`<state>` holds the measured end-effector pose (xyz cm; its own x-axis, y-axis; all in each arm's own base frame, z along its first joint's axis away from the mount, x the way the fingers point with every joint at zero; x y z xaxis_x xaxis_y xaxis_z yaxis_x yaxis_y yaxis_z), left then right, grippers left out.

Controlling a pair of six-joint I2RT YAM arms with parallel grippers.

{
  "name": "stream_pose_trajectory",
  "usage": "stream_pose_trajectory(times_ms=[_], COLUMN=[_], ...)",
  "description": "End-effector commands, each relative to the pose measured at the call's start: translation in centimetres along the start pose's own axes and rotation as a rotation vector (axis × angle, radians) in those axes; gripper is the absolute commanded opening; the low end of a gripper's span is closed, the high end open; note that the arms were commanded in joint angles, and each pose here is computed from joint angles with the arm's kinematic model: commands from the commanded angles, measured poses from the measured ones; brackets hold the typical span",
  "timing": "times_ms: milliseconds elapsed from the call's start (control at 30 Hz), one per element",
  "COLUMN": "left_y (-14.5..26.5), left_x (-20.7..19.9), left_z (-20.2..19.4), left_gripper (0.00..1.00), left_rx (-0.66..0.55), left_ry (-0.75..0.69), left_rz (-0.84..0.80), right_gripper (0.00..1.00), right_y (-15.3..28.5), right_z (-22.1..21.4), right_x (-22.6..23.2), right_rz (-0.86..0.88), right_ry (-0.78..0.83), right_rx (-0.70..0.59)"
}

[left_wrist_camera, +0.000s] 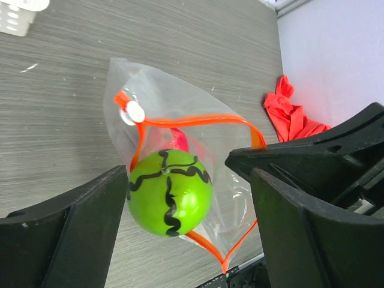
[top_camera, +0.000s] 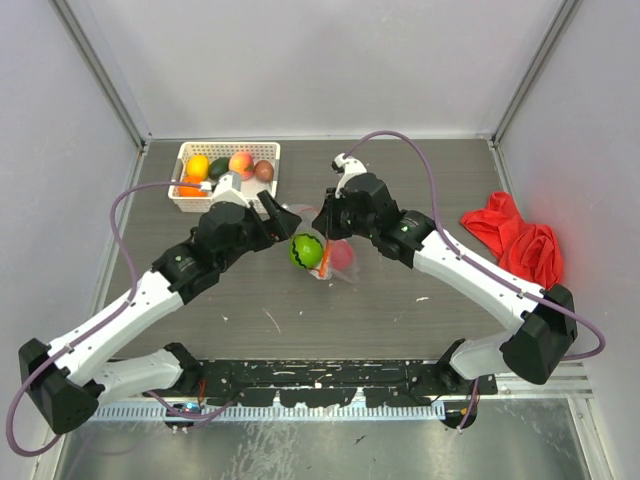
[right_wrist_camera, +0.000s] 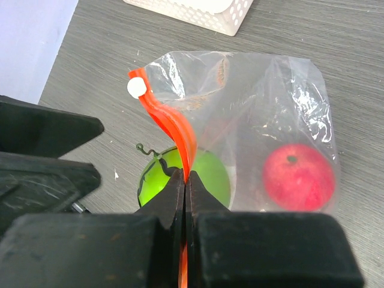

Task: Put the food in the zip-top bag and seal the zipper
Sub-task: Place the fake fruit in the zipper food storage bag.

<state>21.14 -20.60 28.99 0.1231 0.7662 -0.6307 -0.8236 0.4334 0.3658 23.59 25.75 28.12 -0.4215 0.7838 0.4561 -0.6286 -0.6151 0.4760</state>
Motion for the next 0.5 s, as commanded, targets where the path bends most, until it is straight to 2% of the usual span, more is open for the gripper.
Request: stream_pose_trajectory(times_ms=[0,300,467], left_y=[1.1,2.0,1.7], left_x=[1.6,6.6,7.8], left_z=[0.2,-1.6,-3.4], left_gripper=[0.84,0.81,0.8], left_rx=[0.005,0.069,0.135], left_ry=[0.037,0.112,0.124], left_rz=[0.021,0.116,0.12], right_gripper=[0.01,0.01,0.01], right_y=[0.9,1.0,1.0], right_z=[2.1,2.2,2.2], right_x=[1.2,1.3,1.3], right_rz=[0.072,0.081,0.087], right_ry=[-0.014,-0.018,-0.02], right_rx=[-0.086,-0.088,-0.083])
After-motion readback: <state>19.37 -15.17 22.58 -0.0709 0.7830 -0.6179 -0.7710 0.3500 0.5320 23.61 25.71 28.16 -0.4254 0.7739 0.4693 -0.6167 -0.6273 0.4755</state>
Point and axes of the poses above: each gripper's point midway between its finger pads, its own y axis back along the fingers, its own x axis along the line the jaws close on, z = x × y, the point moved 8 cm from there along y, back along the fingers, and after that the axes turned 2 degrees about -y, right-handed, at the moved point
